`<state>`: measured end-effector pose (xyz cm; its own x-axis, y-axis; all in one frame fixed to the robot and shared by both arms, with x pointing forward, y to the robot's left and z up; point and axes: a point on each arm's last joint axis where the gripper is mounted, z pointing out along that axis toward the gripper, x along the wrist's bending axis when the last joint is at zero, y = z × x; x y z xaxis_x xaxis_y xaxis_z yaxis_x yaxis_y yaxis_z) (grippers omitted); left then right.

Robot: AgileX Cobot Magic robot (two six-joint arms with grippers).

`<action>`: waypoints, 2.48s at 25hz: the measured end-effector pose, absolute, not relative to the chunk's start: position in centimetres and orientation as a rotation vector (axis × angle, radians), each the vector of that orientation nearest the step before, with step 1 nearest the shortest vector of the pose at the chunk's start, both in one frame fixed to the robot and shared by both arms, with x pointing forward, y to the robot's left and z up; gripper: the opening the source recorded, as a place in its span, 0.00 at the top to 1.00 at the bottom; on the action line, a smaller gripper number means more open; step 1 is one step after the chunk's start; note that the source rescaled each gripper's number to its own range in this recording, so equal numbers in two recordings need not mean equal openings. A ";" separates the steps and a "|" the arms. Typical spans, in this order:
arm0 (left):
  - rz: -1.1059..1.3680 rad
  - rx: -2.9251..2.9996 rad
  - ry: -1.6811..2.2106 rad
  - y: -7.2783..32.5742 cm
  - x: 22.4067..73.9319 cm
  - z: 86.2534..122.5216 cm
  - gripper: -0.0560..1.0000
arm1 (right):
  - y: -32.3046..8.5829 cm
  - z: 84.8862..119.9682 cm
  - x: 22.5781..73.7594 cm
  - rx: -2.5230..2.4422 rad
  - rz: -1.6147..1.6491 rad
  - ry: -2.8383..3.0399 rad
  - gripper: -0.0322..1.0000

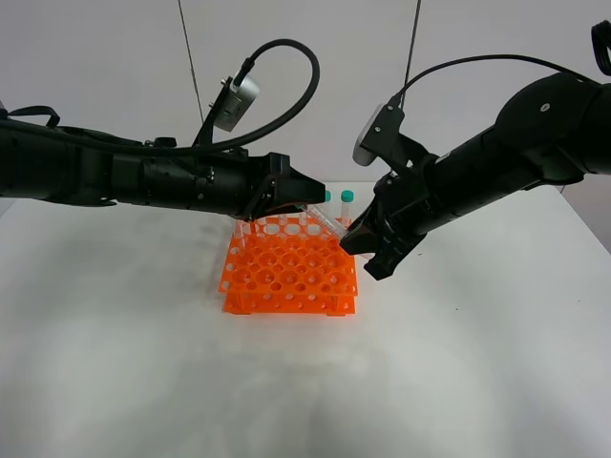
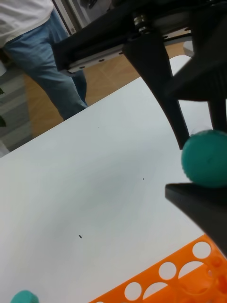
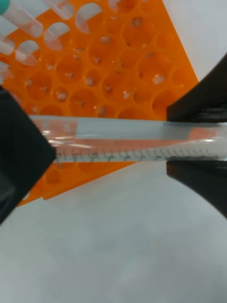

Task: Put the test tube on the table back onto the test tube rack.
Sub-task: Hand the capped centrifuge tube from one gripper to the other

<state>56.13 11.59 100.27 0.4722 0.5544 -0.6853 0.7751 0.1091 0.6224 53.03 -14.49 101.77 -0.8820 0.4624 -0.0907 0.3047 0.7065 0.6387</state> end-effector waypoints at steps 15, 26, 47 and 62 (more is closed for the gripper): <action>-0.237 1.560 1.197 11.7 56.2 100.3 0.94 | -14.5 101.8 53.0 0.610 0.935 2.673 0.95; -0.249 1.559 1.184 11.6 56.1 100.4 0.94 | -14.5 101.8 53.0 0.620 0.937 2.670 0.22; -0.250 1.559 1.185 11.6 56.1 100.4 0.94 | -14.6 101.7 53.2 0.670 0.927 2.656 0.01; -0.250 1.559 1.185 11.6 56.1 100.4 0.94 | -16.0 107.2 49.9 0.696 0.991 2.565 0.00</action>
<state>56.12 11.60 100.39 0.4761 0.5434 -0.6914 0.7764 0.1094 0.6207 49.89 -15.98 107.23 -0.8363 0.5384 -0.1040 0.3287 0.6440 0.6908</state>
